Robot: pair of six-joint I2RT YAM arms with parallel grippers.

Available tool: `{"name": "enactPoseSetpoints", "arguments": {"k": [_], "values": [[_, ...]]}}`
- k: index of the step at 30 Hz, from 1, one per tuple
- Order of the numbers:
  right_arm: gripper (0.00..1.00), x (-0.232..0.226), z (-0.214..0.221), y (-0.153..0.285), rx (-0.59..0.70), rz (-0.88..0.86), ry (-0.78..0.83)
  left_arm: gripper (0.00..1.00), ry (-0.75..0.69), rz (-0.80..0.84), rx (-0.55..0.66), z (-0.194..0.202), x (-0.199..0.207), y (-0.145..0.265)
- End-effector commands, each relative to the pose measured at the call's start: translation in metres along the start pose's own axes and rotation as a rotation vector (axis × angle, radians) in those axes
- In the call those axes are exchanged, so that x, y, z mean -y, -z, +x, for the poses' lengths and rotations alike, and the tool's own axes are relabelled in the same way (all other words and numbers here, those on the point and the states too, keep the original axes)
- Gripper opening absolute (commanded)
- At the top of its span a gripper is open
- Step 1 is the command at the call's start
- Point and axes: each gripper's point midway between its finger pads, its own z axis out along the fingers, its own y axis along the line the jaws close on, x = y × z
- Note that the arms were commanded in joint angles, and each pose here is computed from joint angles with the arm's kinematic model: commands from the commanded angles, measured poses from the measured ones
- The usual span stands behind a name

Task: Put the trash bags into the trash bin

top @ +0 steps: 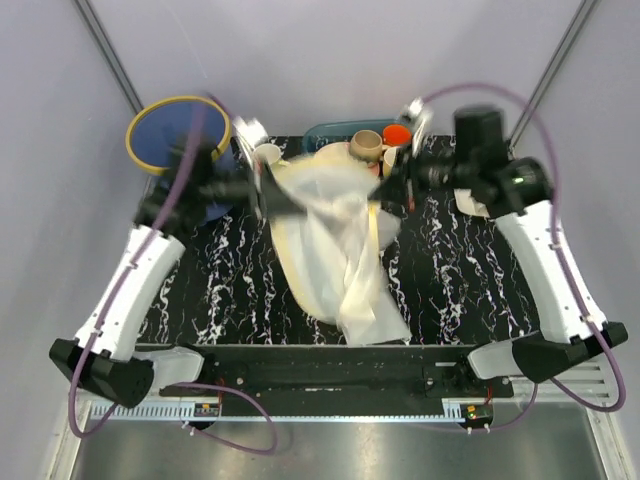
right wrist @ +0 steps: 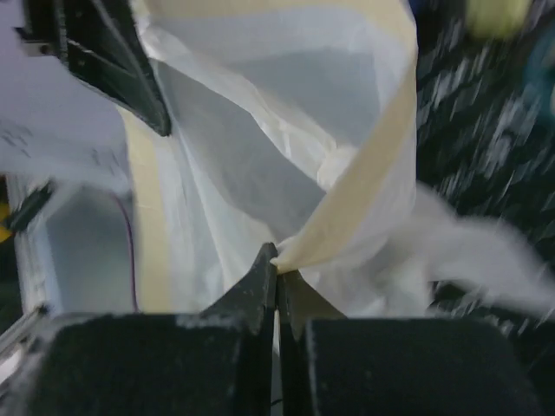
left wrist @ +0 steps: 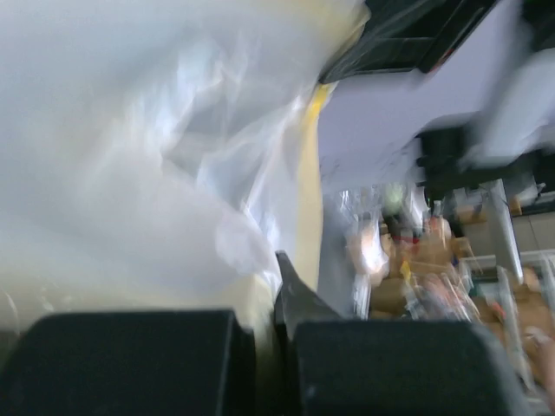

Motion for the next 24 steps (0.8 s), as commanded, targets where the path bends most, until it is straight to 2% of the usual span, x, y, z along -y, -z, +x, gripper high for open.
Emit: {"name": "enactPoseSetpoints", "arguments": {"k": [1,2,3,4,5,6,7,8,9,10,11,13,14,15,17,19,22,24], "values": [[0.00,-0.165,-0.169,0.163,0.630,-0.070,0.521,0.00,-0.692,0.460,0.430,-0.129,0.278,0.150],[0.00,-0.197,-0.193,0.207,0.820,-0.031,0.644,0.00,-0.840,0.438,0.543,-0.132,0.303,0.177],[0.00,-0.198,-0.193,0.210,0.834,-0.018,0.667,0.00,-0.794,0.379,0.577,-0.149,0.281,0.169],[0.00,-0.192,-0.194,0.206,0.821,-0.002,0.644,0.00,-0.796,0.401,0.603,-0.138,0.283,0.171],[0.00,-0.163,-0.186,0.179,0.712,0.024,0.546,0.00,-0.774,0.437,0.605,-0.134,0.275,0.167],[0.00,-0.148,-0.179,0.164,0.658,0.037,0.535,0.00,-0.647,0.404,0.592,-0.146,0.236,0.150],[0.00,-0.133,-0.172,0.148,0.624,0.033,0.484,0.00,-0.595,0.370,0.593,-0.148,0.221,0.144],[0.00,-0.102,-0.136,0.115,0.528,0.031,0.393,0.00,-0.558,0.358,0.568,-0.145,0.204,0.134],[0.00,-0.094,-0.136,0.109,0.568,0.045,0.420,0.00,-0.478,0.313,0.542,-0.145,0.164,0.116],[0.00,-0.076,-0.122,0.096,0.545,0.070,0.381,0.00,-0.439,0.273,0.547,-0.140,0.146,0.110],[0.00,-0.046,-0.099,0.071,0.463,0.107,0.317,0.00,-0.409,0.228,0.537,-0.136,0.125,0.102],[0.00,-0.016,-0.064,0.047,0.329,0.142,0.299,0.00,-0.273,0.024,0.464,-0.111,0.043,0.073],[0.00,-0.004,-0.040,0.033,0.263,0.131,0.284,0.00,-0.259,0.006,0.405,-0.095,0.029,0.063],[0.00,-0.005,-0.030,0.031,0.243,0.102,0.358,0.00,-0.267,0.000,0.334,-0.073,0.017,0.056],[0.00,-0.022,-0.017,0.035,0.256,0.032,0.372,0.00,-0.276,0.092,0.220,-0.038,0.024,0.044],[0.00,-0.040,-0.017,0.042,0.264,-0.028,0.353,0.00,-0.373,0.149,0.219,-0.026,0.055,0.052],[0.00,-0.066,-0.036,0.068,0.341,-0.031,0.393,0.00,-0.412,0.123,0.304,-0.042,0.073,0.071],[0.00,-0.067,-0.048,0.084,0.398,0.047,0.410,0.00,-0.416,0.075,0.367,-0.065,0.082,0.087]]}}
